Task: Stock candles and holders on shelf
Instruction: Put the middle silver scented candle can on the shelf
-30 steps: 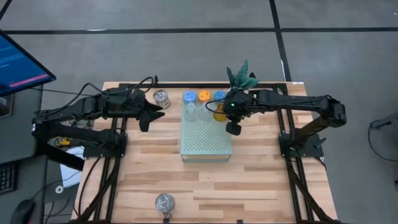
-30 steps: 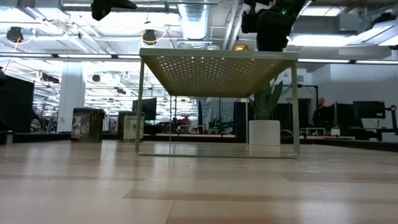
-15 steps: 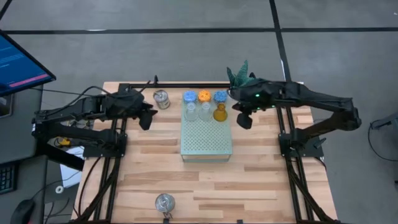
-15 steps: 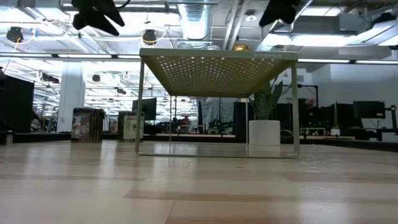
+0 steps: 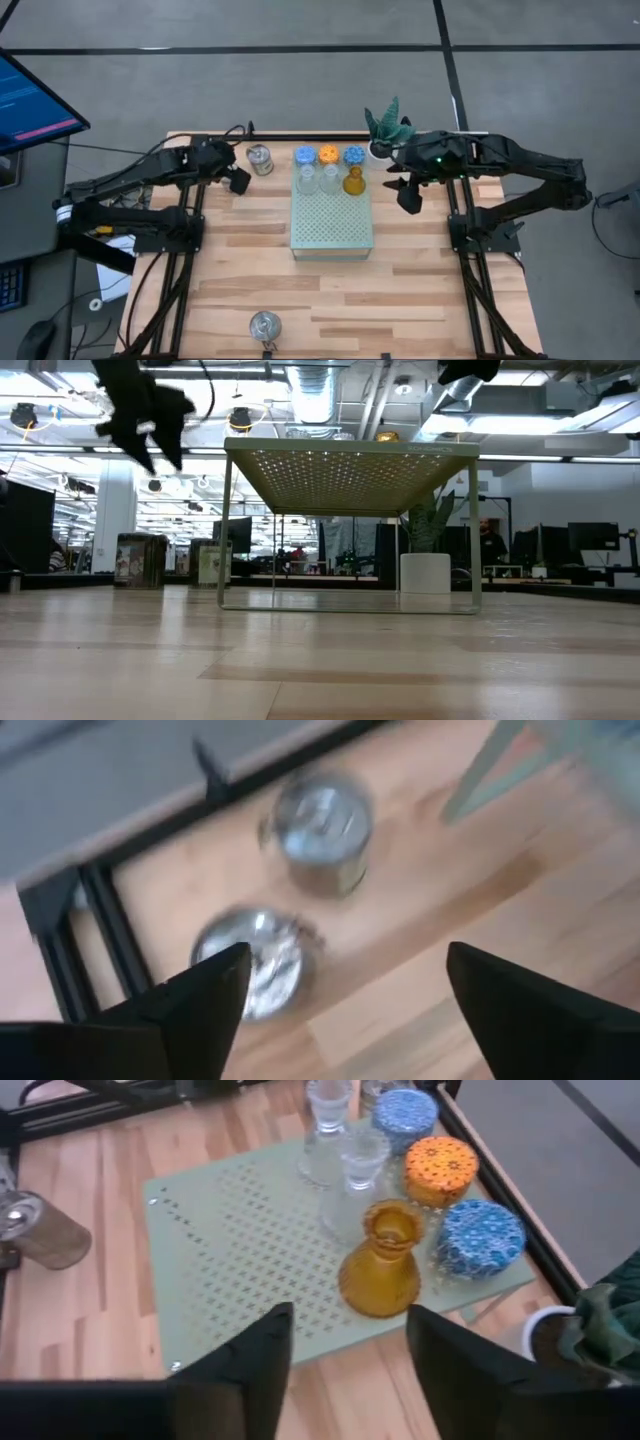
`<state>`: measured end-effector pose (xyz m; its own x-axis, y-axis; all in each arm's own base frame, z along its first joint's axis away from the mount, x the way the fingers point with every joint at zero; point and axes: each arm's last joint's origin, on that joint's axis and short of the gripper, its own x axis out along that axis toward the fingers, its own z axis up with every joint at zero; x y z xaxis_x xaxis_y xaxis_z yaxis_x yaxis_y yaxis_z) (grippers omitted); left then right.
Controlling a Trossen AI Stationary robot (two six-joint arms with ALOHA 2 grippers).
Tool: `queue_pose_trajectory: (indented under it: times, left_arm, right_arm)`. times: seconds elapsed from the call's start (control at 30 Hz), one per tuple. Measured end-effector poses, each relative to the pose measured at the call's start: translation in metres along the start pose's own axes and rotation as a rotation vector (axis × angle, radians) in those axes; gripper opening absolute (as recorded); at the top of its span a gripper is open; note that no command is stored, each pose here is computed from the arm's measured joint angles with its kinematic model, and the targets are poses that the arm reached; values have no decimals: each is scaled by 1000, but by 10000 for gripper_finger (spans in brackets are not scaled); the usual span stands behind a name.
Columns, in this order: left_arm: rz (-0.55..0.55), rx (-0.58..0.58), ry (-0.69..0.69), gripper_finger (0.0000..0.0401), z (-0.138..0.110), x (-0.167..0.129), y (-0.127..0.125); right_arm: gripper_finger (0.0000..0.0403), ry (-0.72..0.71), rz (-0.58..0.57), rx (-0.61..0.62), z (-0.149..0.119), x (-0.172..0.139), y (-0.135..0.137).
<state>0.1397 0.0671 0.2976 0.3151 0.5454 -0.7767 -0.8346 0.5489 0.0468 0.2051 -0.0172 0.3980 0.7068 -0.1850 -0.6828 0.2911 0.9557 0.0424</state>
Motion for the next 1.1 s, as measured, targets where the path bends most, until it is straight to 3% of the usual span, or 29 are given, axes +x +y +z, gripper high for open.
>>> queue_pose_trajectory:
  times: [0.23, 0.5, 0.77, 1.1]
  left_arm:
    - [78, -101, 171, 380, -13, 38, 23]
    - [53, -97, 190, 390, -4, 54, 31]
    - [65, -17, 289, 389, -1, 77, 35]
    - [42, 48, 316, 389, 0, 83, 41]
  right_arm:
    - [253, 16, 26, -9, -1, 2, 9]
    - [255, 33, 33, -14, -1, 8, 11]
    - [256, 35, 33, -14, -1, 8, 11]
    - [256, 36, 36, -16, -1, 8, 11]
